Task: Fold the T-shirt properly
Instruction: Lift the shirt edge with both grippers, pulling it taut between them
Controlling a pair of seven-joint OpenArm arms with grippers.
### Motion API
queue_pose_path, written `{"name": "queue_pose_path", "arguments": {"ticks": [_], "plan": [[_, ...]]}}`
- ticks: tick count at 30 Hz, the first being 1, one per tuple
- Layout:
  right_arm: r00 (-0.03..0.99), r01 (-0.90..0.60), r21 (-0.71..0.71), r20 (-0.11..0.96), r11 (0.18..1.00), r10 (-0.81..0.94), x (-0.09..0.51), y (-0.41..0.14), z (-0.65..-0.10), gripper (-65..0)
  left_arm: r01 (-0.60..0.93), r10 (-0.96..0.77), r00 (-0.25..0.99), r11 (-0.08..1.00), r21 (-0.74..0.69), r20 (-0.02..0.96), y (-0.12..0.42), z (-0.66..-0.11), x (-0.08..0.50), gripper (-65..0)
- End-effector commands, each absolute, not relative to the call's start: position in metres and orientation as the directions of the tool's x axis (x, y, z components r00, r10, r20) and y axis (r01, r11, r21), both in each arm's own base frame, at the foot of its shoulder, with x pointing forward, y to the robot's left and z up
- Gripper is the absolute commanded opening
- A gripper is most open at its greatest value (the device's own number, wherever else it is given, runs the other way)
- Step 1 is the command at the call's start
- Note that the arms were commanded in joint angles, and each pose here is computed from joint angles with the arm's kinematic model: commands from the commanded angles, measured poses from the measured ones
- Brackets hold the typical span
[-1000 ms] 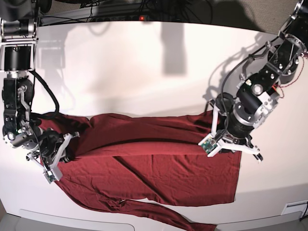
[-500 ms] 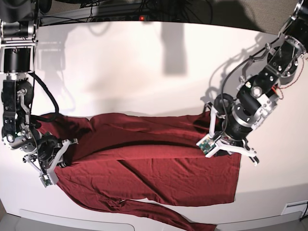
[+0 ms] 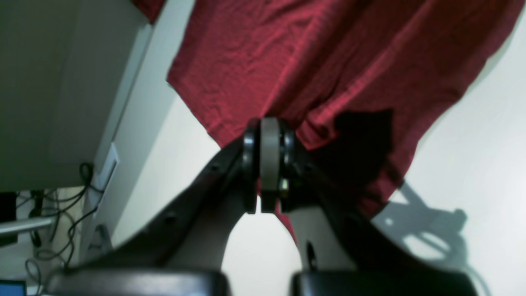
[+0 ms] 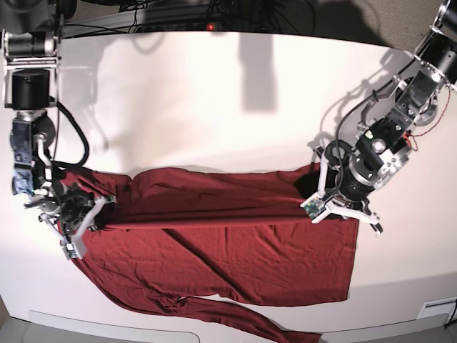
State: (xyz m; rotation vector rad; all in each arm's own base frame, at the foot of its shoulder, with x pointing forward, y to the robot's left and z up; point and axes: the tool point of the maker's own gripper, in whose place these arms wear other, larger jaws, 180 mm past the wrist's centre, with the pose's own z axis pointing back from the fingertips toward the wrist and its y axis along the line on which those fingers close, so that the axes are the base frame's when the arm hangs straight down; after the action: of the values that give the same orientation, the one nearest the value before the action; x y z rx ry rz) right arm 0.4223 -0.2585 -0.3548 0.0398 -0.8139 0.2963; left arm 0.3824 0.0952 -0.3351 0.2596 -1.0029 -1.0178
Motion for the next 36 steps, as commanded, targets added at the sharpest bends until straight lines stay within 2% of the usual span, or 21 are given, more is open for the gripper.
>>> {"name": "queue_pose_path", "arguments": {"ticks": [1, 9, 16, 24, 29, 36], "plan": [[0.594, -0.264, -0.103, 0.766, 0.959, 0.246, 0.439, -0.261, -0.332, -65.0, 0.549, -0.803, 0.115, 0.542, 0.636, 0.585, 0.099, -0.319, 0.395, -65.0], [0.547, -0.296, -0.103, 0.797, 0.950, 0.257, 0.460, -0.220, -0.324, -65.0, 0.521, -0.807, 0.117, 0.546, 0.656, 0.579, 0.109, -0.309, 0.416, -65.0], [0.536, -0.306, -0.113, 0.800, 0.945, 0.269, 0.466, -0.207, -0.323, -65.0, 0.577, -0.789, 0.149, 0.559, 0.596, 0.597, 0.111, -0.327, 0.418, -65.0], [0.545, -0.274, -0.142, 0.792, 0.951, 0.275, 0.467, -0.215, -0.324, -65.0, 0.579, -0.797, 0.199, 0.565, 0.587, 0.571, 0.131, -0.347, 0.423, -65.0], [0.551, -0.217, -0.180, 0.789, 0.959, 0.272, 0.469, -0.228, -0.323, -65.0, 0.581, -0.786, 0.177, 0.569, 0.582, 0.592, 0.123, -0.345, 0.423, -65.0], [0.547, -0.213, -0.201, 0.786, 0.956, 0.287, 0.470, -0.230, -0.323, -65.0, 0.592, -0.757, 0.150, 0.584, 0.555, 0.636, 0.096, -0.343, 0.424, -65.0]]}}
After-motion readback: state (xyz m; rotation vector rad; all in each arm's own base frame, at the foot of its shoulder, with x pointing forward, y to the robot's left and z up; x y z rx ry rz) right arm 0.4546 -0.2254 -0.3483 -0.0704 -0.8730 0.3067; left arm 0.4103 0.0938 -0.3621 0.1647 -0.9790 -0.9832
